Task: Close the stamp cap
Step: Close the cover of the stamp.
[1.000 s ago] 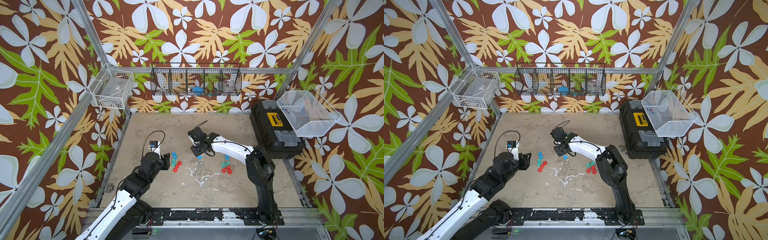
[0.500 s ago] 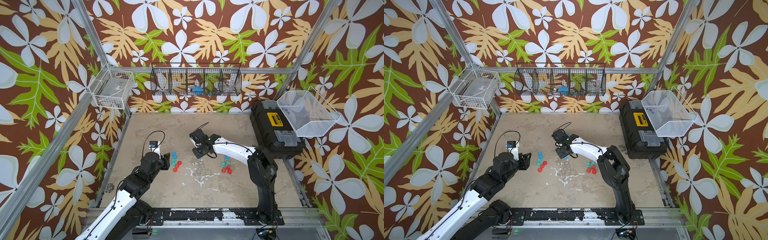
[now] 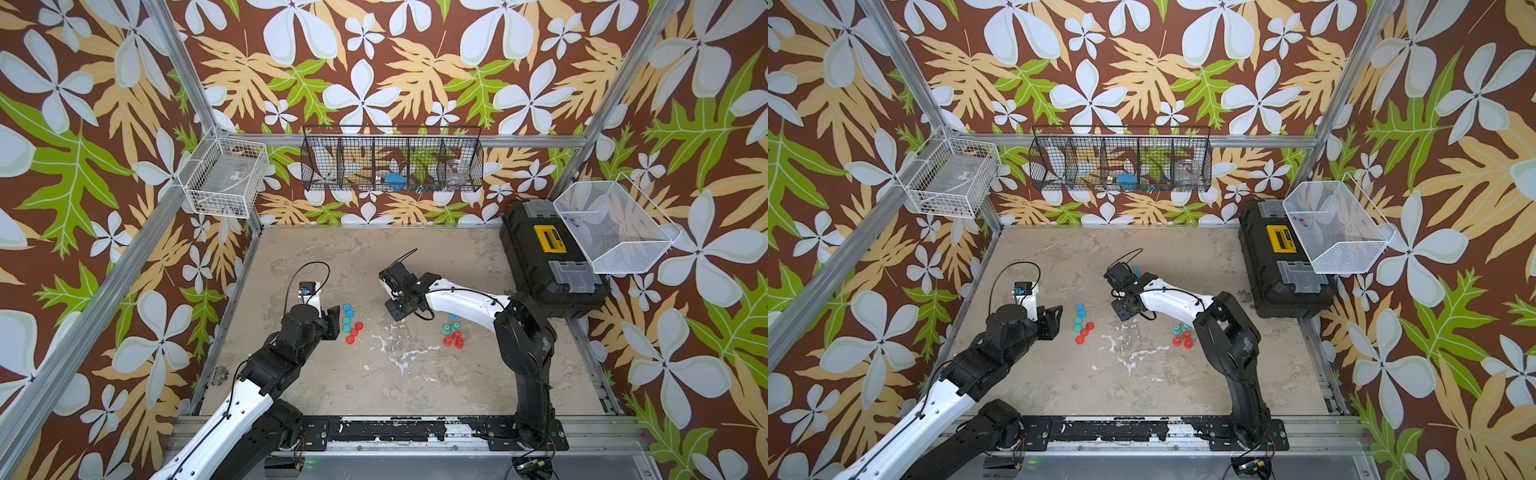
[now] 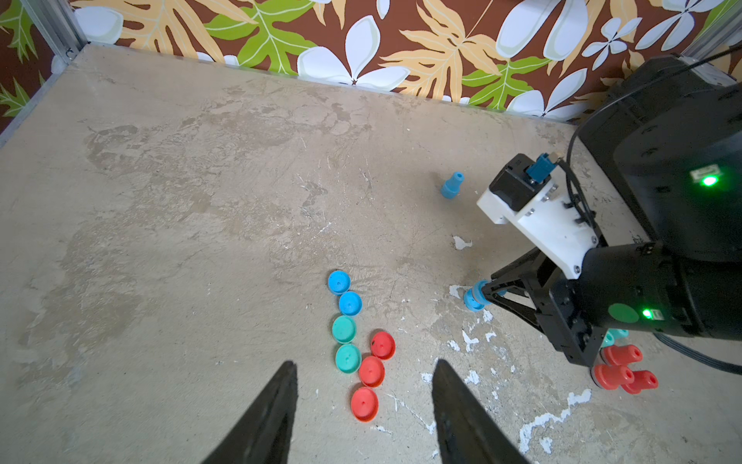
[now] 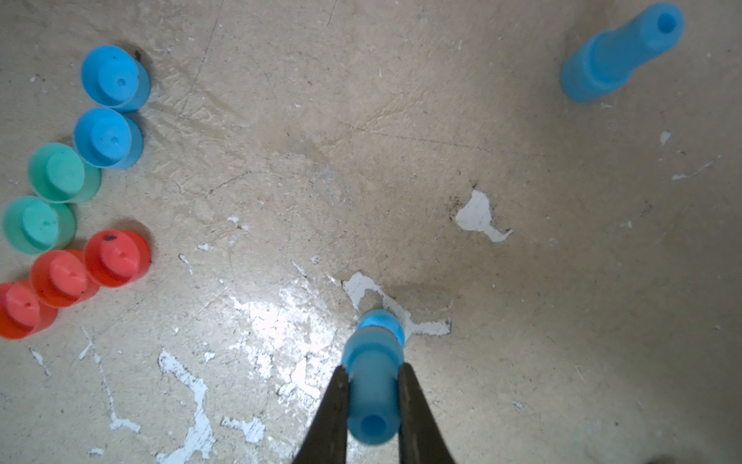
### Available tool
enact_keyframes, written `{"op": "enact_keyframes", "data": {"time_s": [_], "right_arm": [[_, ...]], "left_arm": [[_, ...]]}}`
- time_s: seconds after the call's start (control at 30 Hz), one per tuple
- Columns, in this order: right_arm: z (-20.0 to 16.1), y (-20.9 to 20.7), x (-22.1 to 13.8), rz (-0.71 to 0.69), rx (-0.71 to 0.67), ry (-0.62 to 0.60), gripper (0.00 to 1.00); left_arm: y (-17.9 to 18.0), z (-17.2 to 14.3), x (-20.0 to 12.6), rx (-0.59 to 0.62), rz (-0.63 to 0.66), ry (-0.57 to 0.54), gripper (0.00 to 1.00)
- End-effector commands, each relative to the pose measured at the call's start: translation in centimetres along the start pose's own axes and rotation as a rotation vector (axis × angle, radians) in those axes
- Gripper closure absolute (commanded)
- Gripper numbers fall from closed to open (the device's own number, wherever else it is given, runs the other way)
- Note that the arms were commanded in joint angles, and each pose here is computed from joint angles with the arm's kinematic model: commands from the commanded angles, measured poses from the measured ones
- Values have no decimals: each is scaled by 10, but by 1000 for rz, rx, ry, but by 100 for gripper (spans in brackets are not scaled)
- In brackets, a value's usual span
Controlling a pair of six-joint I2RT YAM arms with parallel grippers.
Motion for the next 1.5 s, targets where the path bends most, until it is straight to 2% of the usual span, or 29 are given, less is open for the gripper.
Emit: {"op": "enact_keyframes", "data": {"time_s": [0.0,1.47], "right_arm": [[1,0,3,-1,14,-1,86],[-8,-2,13,-16,12,12,87]], "left_arm": [[1,0,-1,2,8,0,44],[1,0,0,5,12,5,44]]}}
Point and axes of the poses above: each gripper's point midway between its finger pads, its own x axis out along the fingers, its own y axis along the line the jaws close on, z = x × y, the point moved 8 cm from there along -x, back along the fingers, and after that the axes turned 7 degrees about x, right-handed, at the moved point
